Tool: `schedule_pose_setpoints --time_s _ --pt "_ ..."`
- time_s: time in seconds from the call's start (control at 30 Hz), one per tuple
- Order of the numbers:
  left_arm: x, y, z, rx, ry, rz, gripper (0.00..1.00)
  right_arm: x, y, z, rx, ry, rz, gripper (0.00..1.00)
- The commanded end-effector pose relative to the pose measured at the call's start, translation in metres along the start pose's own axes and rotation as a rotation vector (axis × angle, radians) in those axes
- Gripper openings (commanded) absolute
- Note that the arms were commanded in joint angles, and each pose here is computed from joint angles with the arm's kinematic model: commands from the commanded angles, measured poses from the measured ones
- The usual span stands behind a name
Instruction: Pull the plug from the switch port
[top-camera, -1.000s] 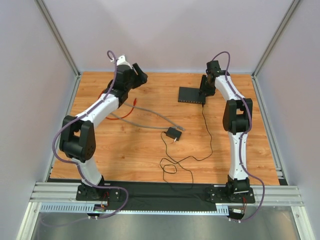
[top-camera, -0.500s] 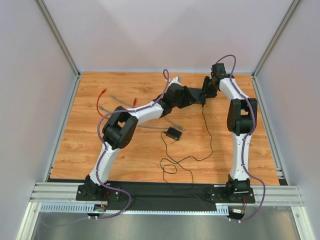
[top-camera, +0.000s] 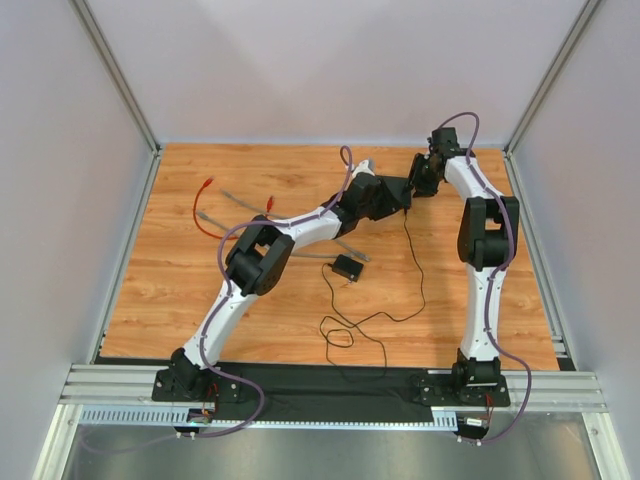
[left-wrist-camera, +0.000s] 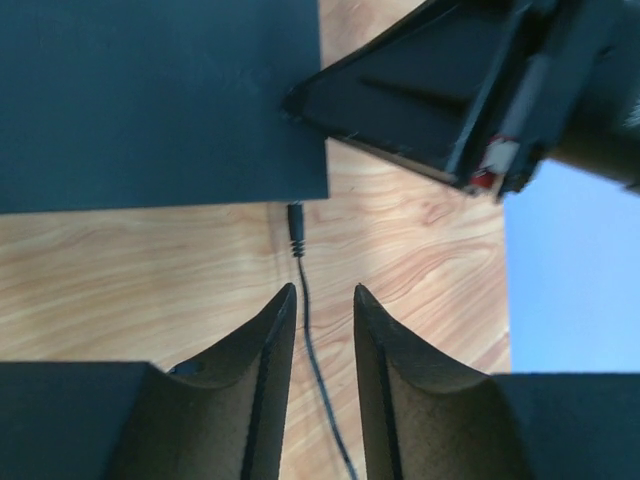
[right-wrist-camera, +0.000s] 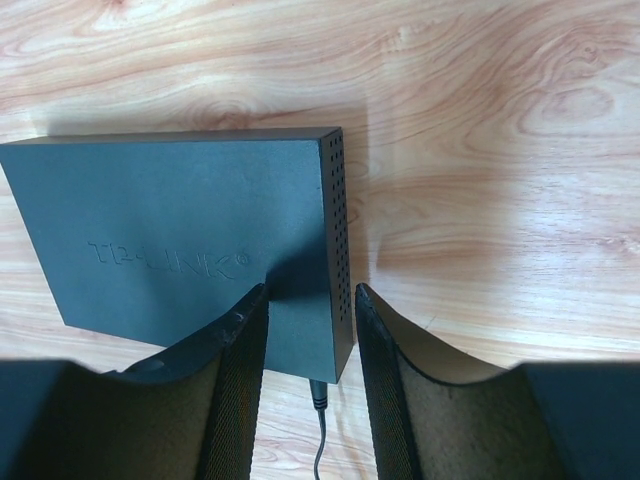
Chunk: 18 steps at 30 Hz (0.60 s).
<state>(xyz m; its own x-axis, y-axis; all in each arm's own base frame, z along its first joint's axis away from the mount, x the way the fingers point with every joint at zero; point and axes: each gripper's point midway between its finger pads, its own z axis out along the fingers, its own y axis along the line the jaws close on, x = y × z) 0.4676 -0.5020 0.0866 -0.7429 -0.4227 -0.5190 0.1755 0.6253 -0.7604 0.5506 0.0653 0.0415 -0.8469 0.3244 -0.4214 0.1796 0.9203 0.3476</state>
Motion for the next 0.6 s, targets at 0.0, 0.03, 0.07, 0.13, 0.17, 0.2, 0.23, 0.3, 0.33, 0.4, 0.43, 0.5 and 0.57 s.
schedule_pose_setpoints --time_s 0.0,0.03,0.07,0.13,0.17,0.2,0.23,0.3,0.33,0.4,0.43,0.5,0.57 --pt "0.003 -0.018 0.003 0.034 -0.003 0.022 0.36 0.026 -0.020 0.017 0.041 0.087 0.010 0.41" --pt "0.011 -0.013 0.008 0.034 0.018 0.018 0.36 0.026 -0.020 0.018 0.037 0.092 0.014 0.41" --pt "0.014 -0.013 0.010 0.037 0.027 0.017 0.35 0.027 -0.020 0.018 0.037 0.093 0.014 0.41" --pt "0.021 -0.011 0.017 0.033 0.046 0.022 0.36 0.027 -0.020 0.019 0.036 0.094 0.017 0.41" --pt "0.023 -0.010 0.019 0.034 0.051 0.020 0.36 0.029 -0.021 0.021 0.039 0.101 0.019 0.41" --pt "0.024 -0.010 0.021 0.039 0.053 0.019 0.37 0.030 -0.021 0.021 0.037 0.103 0.021 0.41" --pt "0.027 -0.010 0.024 0.048 0.060 0.016 0.39 0.031 -0.020 0.023 0.038 0.106 0.020 0.41" --pt "0.031 -0.008 0.027 0.038 0.065 0.011 0.40 0.030 -0.020 0.023 0.036 0.107 0.023 0.41" --pt "0.032 -0.005 0.028 0.033 0.066 0.011 0.40 0.031 -0.020 0.024 0.039 0.111 0.020 0.41" --pt "0.034 -0.002 0.028 0.019 0.067 0.013 0.40 0.031 -0.020 0.023 0.042 0.110 0.017 0.41" --pt "0.031 -0.001 0.028 0.012 0.055 0.015 0.40 0.032 -0.019 0.023 0.043 0.111 0.014 0.40" --pt "0.026 -0.003 0.028 0.017 0.034 0.034 0.39 0.033 -0.018 0.023 0.046 0.112 0.013 0.40" --pt "0.025 -0.001 0.031 0.012 0.029 0.039 0.39 0.033 -0.017 0.024 0.047 0.112 0.009 0.40"
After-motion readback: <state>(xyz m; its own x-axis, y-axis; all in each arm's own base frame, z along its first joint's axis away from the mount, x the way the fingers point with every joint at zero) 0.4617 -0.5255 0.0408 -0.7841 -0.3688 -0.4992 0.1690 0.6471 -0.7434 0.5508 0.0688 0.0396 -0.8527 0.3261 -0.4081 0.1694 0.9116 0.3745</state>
